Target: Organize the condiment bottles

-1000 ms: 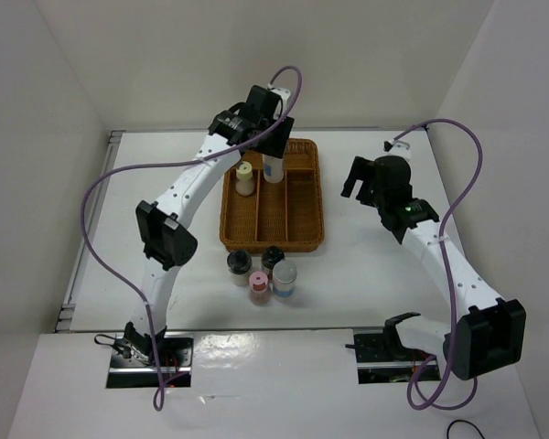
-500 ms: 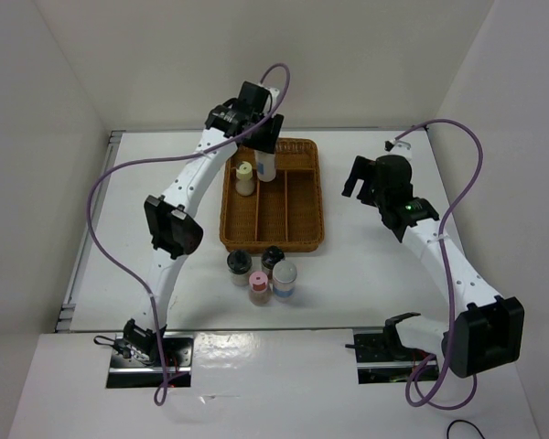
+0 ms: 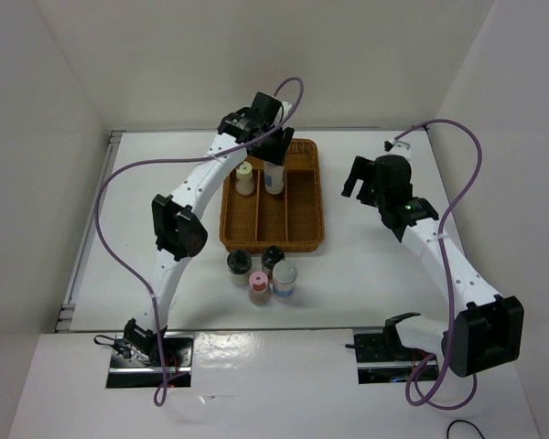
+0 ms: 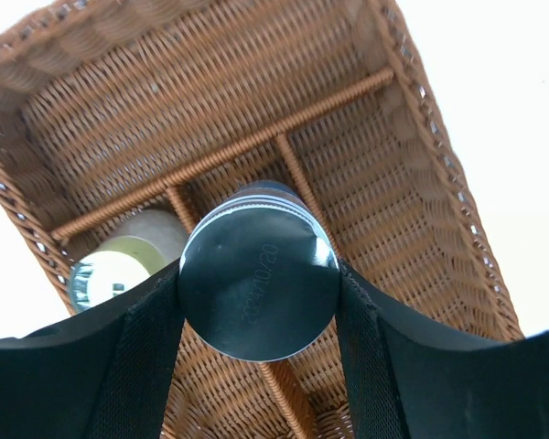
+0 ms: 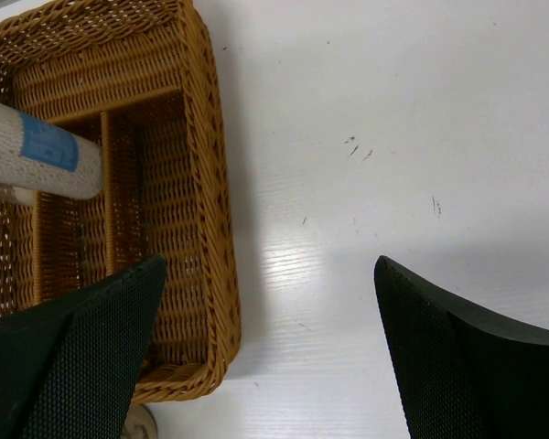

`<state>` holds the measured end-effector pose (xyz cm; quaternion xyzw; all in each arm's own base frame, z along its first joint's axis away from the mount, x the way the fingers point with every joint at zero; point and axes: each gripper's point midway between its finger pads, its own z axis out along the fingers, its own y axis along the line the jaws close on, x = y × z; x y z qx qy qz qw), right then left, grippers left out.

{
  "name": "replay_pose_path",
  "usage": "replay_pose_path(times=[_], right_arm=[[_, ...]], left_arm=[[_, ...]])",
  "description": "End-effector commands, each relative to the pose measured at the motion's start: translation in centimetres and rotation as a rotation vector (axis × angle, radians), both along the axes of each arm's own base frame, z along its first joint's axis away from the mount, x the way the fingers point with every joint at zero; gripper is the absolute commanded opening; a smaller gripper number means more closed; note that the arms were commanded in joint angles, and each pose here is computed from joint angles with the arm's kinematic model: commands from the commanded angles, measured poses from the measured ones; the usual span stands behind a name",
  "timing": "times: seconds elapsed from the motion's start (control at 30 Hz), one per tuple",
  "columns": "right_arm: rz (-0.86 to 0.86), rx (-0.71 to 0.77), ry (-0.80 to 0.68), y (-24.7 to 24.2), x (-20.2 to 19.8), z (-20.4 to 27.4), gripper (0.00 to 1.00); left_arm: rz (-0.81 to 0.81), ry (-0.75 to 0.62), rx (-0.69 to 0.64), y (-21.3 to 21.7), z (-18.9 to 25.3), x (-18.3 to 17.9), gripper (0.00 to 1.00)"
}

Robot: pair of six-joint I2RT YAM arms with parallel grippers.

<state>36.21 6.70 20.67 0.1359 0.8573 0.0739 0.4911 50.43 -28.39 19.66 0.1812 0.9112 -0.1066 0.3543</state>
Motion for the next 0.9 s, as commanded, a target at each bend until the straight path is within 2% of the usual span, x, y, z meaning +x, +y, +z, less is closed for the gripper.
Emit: replay_pose_path(times=[0.0, 0.37, 0.5, 0.57, 0.67, 0.73, 0.77, 0.8, 0.83, 0.87], right_arm=[[-0.005, 0.0, -0.038, -0.2, 0.8, 0.7, 0.98], [-0.005, 0.0, -0.038, -0.2, 0.8, 1.0, 0.98], [0.003, 0.004, -0.036, 0.0, 0.7, 0.9, 0.98], [0.003, 0.004, -0.036, -0.1, 0.5, 1.1, 0.98], [0.003, 0.004, -0.036, -0.1, 0.5, 1.1, 0.98], [0.003, 0.004, -0.036, -0.1, 0.5, 1.3, 0.98], [0.003, 0.004, -0.036, -0.1, 0.5, 1.3, 0.98], [0.003, 0.004, -0.036, -0.1, 0.5, 1.3, 0.98], [0.003, 0.006, -0.045, 0.0, 0.6, 1.7, 0.98], [0.003, 0.004, -0.037, -0.1, 0.4, 1.6, 0.98]], left_arm=[[0.022, -0.065, 0.007, -0.1, 0.5, 1.4, 0.49], [0.054, -0.073, 0.024, -0.3, -1.3, 3.0, 0.5], [0.054, -0.073, 0.024, -0.4, -1.1, 3.0, 0.62], [0.047, -0.049, 0.031, -0.3, -1.4, 2.5, 0.78], [0.054, -0.039, 0.046, 0.4, -0.7, 1.6, 0.93], [0.063, -0.038, 0.058, 1.0, -0.1, 1.1, 0.96], [0.064, -0.063, 0.043, 1.4, 2.1, 0.4, 0.98], [0.07, -0.034, 0.07, 2.1, 1.3, -0.4, 1.0], [0.072, -0.074, 0.045, 2.6, 4.1, -1.3, 1.0], [0.072, -0.073, 0.046, 3.0, 4.7, -2.0, 1.0]])
